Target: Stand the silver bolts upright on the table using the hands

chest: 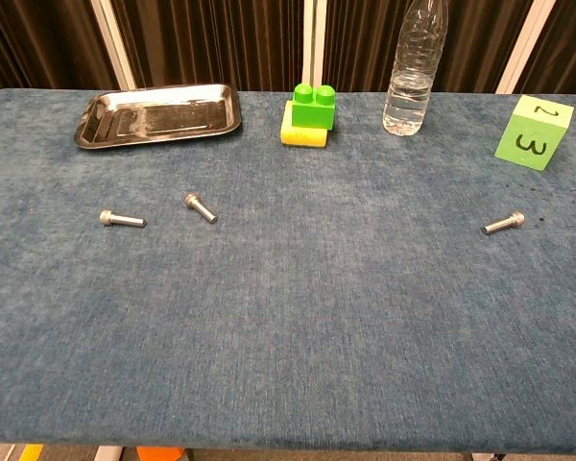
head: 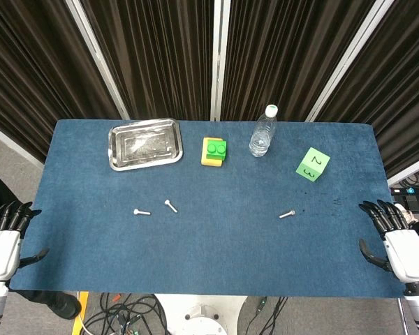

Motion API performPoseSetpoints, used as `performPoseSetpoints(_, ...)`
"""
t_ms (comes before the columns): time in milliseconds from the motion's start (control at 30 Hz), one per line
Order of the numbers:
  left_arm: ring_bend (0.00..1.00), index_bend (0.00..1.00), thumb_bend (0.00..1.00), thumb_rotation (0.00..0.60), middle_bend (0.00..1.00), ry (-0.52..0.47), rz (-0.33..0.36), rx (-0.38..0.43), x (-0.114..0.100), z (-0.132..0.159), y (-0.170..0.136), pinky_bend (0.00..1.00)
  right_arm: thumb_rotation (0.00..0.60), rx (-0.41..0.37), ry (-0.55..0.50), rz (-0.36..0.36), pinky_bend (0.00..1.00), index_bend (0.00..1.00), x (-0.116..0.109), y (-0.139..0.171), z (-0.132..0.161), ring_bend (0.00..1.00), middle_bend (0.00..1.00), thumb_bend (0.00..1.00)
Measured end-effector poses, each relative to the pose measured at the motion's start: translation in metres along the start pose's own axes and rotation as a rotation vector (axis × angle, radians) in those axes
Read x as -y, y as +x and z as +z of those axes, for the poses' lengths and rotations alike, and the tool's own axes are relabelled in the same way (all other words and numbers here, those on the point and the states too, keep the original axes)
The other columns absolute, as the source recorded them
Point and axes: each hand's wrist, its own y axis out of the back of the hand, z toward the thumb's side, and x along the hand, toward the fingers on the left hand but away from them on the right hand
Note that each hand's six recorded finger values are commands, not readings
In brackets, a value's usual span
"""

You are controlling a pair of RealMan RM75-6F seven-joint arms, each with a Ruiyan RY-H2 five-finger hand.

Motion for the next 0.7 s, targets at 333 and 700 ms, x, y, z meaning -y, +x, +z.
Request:
performPoseSetpoints(333,0.00,0.23,0.03,0.600,0.12,-0.004,0.011,-0.014,-0.002,0.001,-0.002,0.00,0.600,-0.007,-0.005,-0.003,0.00,0.11,-0.001,-0.001,0.000,0.00,0.12,0.36)
performPoseSetpoints(700,0.00,0.27,0.14,0.600,0.16,-0.018,-0.032,0.280,-0.001,0.074,0.058,0.00,0.600,-0.012,0.008,-0.019,0.00,0.11,-0.006,-0.001,0.001,0.00,0.12,0.36)
